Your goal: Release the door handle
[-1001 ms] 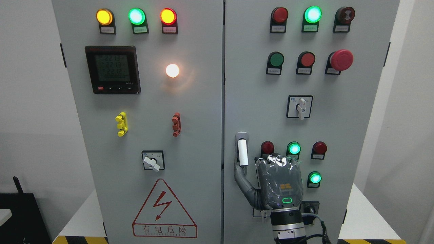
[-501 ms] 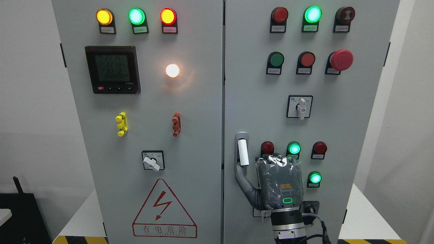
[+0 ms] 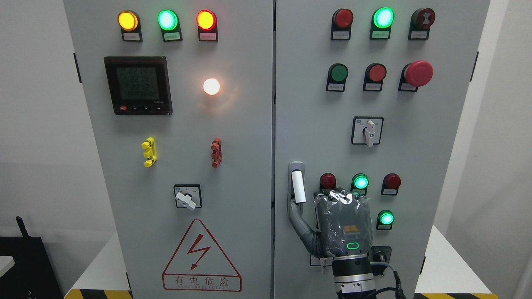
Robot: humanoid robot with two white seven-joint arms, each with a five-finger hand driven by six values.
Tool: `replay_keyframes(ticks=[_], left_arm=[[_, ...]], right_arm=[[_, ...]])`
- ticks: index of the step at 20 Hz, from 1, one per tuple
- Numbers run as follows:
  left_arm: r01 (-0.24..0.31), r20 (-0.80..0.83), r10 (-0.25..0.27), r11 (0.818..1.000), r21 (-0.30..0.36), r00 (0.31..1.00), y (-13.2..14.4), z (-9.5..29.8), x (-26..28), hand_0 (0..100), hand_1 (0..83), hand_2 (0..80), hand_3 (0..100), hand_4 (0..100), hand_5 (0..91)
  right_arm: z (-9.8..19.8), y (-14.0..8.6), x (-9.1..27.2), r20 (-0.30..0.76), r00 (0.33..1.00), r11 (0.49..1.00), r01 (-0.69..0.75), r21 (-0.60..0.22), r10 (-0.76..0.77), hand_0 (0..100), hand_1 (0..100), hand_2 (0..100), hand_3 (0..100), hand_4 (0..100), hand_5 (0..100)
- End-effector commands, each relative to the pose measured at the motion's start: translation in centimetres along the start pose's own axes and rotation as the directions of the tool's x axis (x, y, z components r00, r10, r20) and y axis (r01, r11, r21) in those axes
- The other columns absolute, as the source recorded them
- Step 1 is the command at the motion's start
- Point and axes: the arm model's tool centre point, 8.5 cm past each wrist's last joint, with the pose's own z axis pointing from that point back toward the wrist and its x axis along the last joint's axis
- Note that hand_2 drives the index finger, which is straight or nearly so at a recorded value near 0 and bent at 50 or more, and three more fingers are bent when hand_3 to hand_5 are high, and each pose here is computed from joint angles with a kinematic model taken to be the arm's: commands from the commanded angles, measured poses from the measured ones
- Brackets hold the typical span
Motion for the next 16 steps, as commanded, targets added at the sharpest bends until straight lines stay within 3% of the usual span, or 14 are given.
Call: replay_keyframes(ticks=[1, 16], left_arm=[[-0.001, -0.012, 0.001, 1.0, 0.0, 1.0, 0.0, 0.02, -0.19, 12, 38.9, 0.0, 0, 0, 0.0], [-0.001, -0.012, 0.001, 1.0, 0.0, 1.0, 0.0, 0.02, -0.19, 12, 38.9, 0.0, 0, 0, 0.0]], right_arm=[[-0.03, -0.12, 0.0, 0.0, 1.0, 1.0, 0.001, -0.005, -0.001, 51, 4, 94, 100, 98, 96], [-0.08, -0.17, -0.36, -0.013, 1.0, 1.0, -0.001, -0.007, 0.001, 51, 4, 94, 100, 98, 96]])
